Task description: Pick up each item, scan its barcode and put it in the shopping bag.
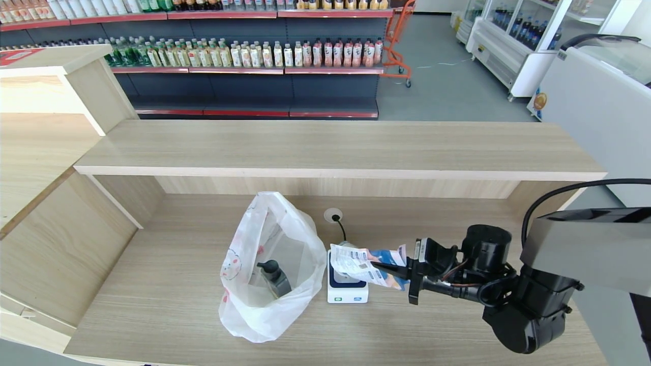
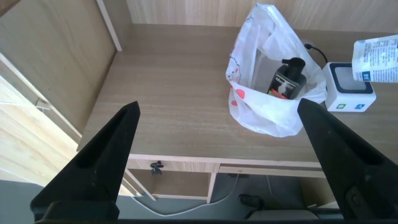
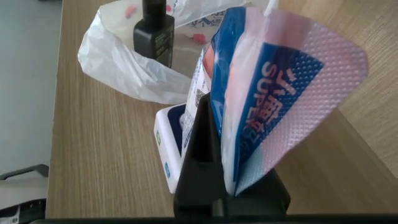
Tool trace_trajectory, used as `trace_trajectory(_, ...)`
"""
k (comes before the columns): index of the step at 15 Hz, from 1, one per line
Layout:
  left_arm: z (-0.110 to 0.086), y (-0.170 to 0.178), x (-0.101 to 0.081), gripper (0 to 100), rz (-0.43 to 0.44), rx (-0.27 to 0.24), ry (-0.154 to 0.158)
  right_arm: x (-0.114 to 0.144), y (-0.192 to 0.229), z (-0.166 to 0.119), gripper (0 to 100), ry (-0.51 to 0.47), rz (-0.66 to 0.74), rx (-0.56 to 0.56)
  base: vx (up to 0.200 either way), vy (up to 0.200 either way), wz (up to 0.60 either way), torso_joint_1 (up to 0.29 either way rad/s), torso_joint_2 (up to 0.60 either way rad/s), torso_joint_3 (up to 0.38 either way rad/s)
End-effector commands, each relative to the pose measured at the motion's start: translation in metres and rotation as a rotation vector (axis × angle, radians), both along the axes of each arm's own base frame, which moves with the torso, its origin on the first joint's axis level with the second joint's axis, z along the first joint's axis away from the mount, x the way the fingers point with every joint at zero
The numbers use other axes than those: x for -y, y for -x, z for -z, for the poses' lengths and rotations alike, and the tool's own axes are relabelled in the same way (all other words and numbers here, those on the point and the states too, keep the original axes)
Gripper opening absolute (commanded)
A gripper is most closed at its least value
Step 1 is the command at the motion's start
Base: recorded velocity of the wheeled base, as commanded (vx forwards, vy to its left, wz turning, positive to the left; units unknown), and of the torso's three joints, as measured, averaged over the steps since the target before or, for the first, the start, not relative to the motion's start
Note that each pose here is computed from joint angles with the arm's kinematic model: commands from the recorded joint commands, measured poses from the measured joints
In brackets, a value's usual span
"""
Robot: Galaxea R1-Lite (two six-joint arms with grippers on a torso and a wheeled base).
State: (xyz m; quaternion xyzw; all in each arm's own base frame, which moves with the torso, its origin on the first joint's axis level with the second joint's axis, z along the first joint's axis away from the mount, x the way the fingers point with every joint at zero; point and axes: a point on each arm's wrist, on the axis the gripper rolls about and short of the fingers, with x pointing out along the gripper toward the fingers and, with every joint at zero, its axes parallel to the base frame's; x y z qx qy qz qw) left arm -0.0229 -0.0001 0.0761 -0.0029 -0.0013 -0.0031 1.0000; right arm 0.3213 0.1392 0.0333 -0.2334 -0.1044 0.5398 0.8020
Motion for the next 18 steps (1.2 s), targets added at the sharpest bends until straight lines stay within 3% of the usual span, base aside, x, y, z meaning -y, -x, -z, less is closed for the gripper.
trace_trajectory(1, 0.0, 0.0, 0.0, 100, 0.0, 0.001, 0.0, -0.001, -0.002, 0.01, 0, 0.0, 0.0, -0.015, 0.0, 0.0, 0.0, 0.0, 0.0, 0.0)
trace_trajectory(18, 0.0, 0.0, 0.0, 100, 0.0, 0.001, 0.0, -0.005, -0.014, 0.02, 0, -0.019, 0.005, -0.048, 0.0, 0.0, 0.0, 0.0, 0.0, 0.0)
